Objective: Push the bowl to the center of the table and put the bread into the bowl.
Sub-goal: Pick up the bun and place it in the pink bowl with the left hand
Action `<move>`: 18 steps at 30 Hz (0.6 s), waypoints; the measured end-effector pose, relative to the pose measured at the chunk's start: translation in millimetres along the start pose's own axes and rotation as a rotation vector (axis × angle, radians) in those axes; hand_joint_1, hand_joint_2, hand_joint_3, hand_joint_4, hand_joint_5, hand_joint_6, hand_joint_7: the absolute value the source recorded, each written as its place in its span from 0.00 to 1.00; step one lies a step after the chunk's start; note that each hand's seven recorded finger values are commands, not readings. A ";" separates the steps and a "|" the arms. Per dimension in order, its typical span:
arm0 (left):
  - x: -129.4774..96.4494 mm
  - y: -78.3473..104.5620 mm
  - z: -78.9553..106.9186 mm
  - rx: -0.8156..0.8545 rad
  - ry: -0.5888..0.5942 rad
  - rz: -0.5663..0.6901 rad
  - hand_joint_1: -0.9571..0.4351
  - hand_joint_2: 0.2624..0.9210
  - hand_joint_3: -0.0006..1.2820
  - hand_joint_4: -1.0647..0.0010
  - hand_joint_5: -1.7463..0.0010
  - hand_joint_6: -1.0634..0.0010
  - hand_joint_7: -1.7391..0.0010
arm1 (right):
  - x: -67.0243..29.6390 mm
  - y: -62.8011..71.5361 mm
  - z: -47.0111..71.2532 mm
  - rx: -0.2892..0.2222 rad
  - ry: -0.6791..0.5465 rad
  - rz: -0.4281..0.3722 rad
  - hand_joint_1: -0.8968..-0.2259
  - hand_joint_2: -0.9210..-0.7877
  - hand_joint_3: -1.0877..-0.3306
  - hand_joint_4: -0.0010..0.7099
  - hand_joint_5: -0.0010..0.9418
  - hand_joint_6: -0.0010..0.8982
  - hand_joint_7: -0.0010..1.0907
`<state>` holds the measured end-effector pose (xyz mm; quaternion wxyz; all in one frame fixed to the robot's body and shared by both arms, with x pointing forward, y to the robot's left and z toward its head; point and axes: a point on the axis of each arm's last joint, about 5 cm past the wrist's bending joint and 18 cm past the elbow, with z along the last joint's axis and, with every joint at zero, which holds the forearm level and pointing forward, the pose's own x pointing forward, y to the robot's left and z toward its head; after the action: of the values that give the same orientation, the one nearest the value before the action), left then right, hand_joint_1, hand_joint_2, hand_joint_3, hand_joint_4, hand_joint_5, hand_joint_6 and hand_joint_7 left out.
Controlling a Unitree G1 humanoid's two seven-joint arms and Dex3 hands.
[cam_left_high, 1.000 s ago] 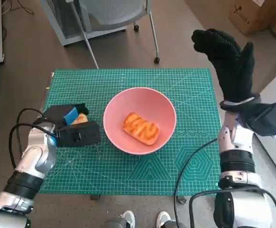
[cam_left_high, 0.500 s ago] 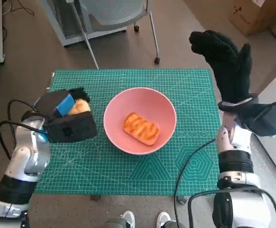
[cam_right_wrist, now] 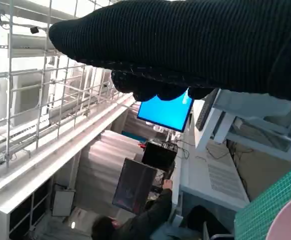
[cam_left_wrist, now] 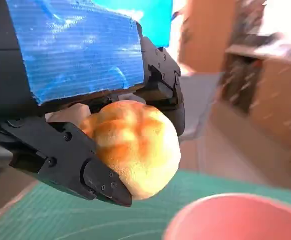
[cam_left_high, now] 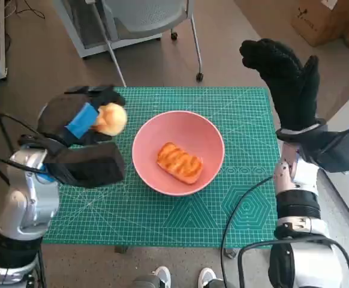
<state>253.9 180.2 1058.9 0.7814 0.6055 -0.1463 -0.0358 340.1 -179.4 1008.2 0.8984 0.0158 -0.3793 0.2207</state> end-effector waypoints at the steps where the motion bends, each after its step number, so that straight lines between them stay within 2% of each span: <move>1: 0.8 -0.7 4.8 -0.002 -0.021 0.003 0.69 0.98 0.01 0.26 0.42 0.33 0.36 | 0.1 0.6 -0.3 0.002 0.000 0.001 0.45 0.00 0.77 0.34 0.00 0.42 0.01; 11: 15.2 -13.8 48.0 -0.013 -0.272 0.005 0.69 0.99 0.00 0.26 0.41 0.34 0.36 | 0.6 5.5 -2.1 0.010 -0.005 0.011 0.47 0.00 0.75 0.34 0.00 0.40 0.00; 12: 16.8 -17.1 50.0 -0.015 -0.293 -0.003 0.69 0.97 0.00 0.23 0.42 0.31 0.39 | 0.7 6.0 -2.2 0.009 -0.007 0.013 0.47 0.00 0.74 0.34 0.00 0.40 0.00; 18: 27.6 -39.9 52.7 -0.021 -0.333 -0.099 0.69 0.97 0.01 0.25 0.36 0.32 0.43 | -2.4 5.7 -2.6 0.000 -0.008 0.012 0.50 0.00 0.70 0.34 0.00 0.39 0.00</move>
<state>270.8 113.9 1037.7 0.7499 0.5895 -0.2434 -0.1759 338.1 -174.6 1003.9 0.8956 0.0145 -0.3829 0.2260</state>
